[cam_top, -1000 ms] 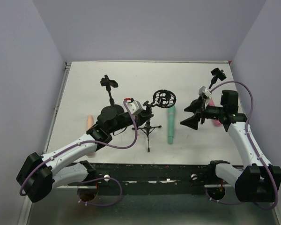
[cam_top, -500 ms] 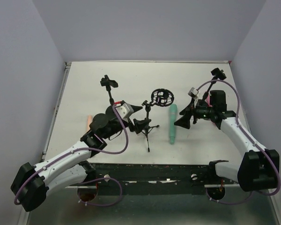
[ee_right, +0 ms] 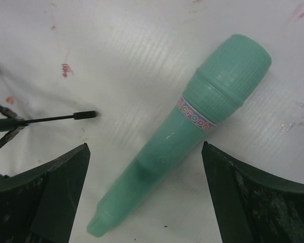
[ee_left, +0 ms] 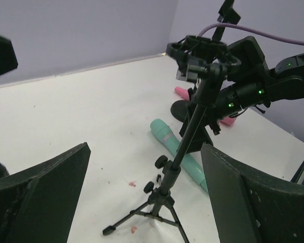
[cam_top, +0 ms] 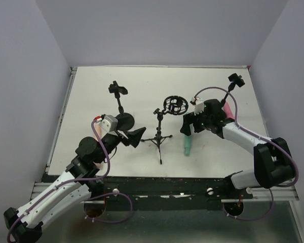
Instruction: Attach the microphones to the stand
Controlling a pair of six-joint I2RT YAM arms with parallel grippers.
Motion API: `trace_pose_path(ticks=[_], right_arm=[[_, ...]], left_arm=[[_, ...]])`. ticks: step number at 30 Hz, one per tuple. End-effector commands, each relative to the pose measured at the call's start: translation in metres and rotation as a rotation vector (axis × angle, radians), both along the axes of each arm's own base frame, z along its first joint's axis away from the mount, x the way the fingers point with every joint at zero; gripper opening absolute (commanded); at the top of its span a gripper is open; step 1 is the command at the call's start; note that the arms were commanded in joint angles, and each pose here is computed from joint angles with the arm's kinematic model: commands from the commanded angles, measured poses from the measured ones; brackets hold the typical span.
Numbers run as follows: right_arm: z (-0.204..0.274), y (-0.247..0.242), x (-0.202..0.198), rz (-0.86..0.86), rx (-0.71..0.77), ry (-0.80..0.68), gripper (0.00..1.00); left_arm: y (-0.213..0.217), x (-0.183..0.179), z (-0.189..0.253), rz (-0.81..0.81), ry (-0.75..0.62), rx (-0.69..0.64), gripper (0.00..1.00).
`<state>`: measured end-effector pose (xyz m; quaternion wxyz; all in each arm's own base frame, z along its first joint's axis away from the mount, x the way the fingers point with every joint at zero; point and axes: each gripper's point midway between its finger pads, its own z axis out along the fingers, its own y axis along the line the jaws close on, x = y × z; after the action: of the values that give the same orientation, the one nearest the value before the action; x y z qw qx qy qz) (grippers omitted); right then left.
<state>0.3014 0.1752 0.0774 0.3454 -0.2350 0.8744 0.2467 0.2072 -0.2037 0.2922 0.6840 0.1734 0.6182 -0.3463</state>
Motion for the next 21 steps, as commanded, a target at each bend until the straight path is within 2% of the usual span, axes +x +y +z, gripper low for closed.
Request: trace_pose_path(ticks=[1,6,14,21], right_arm=[[-0.022,-0.019,0.027,-0.255,-0.118,0.018,1.00],[-0.035,-0.015,0.022,-0.239,-0.152,0.042,0.99],[-0.053,-0.023,0.023,-0.242,-0.239,0.069,0.79],[-0.055,-0.031,0.027,-0.248,-0.293,0.053,0.73]], left_arm=[[0.016,0.003,-0.039,0.082,0.128,0.018,0.98],[0.023,0.002,-0.041,0.104,0.117,-0.006,0.98],[0.023,0.001,-0.040,0.102,0.116,-0.015,0.98],[0.022,-0.002,-0.028,0.084,0.104,-0.038,0.98]])
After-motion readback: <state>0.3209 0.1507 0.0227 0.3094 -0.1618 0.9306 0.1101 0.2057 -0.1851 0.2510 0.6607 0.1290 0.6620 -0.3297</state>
